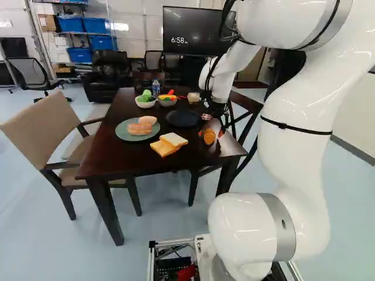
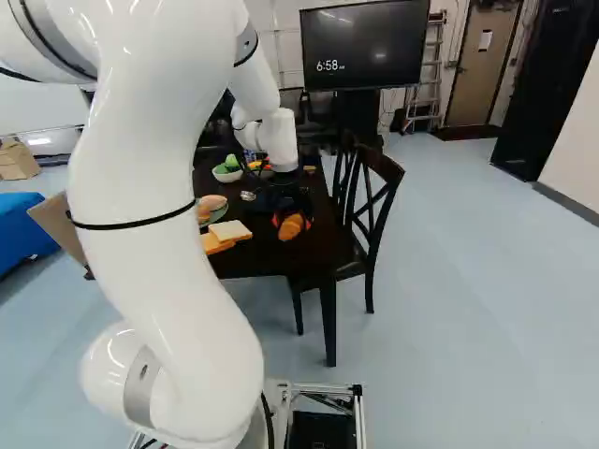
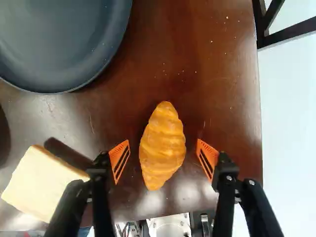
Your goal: Move the croissant to the empty plate
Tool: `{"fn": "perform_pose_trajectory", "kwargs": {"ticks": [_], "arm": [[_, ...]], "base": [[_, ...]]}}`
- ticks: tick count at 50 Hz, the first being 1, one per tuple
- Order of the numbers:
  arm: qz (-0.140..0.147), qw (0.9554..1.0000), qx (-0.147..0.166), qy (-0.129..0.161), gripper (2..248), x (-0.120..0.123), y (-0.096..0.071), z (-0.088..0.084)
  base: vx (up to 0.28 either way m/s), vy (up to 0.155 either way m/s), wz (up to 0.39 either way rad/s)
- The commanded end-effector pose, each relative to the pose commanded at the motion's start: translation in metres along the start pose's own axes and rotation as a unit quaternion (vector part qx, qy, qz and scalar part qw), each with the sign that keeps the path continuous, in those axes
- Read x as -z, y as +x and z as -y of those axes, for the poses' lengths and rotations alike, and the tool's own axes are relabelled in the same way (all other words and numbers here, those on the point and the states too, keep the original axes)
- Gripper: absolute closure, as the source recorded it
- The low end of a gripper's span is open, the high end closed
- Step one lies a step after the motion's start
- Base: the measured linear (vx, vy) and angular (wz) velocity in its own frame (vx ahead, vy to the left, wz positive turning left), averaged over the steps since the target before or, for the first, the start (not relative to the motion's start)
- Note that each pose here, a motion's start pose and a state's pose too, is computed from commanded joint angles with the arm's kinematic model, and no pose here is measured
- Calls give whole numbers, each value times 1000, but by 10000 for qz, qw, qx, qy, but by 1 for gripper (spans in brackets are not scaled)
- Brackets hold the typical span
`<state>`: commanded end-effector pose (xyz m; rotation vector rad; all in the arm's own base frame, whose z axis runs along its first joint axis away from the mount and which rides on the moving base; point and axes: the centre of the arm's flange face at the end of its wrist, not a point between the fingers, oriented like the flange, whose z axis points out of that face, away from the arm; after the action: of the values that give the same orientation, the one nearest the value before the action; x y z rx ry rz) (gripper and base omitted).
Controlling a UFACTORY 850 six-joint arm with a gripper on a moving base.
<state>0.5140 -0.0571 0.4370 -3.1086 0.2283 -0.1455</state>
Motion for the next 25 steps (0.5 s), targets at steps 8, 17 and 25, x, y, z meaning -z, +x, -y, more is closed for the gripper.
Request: {"fn": "perform_pose_trajectory", "kwargs": {"ticks": [8,17,25], "arm": [[-6,10000,0,0,71,0,0,0],[-71,10000,0,0,95,0,1,0],[-119,9999,0,0,106,0,2,0]], "base": [[0,0,0],[0,0,0],[0,0,0]]}}
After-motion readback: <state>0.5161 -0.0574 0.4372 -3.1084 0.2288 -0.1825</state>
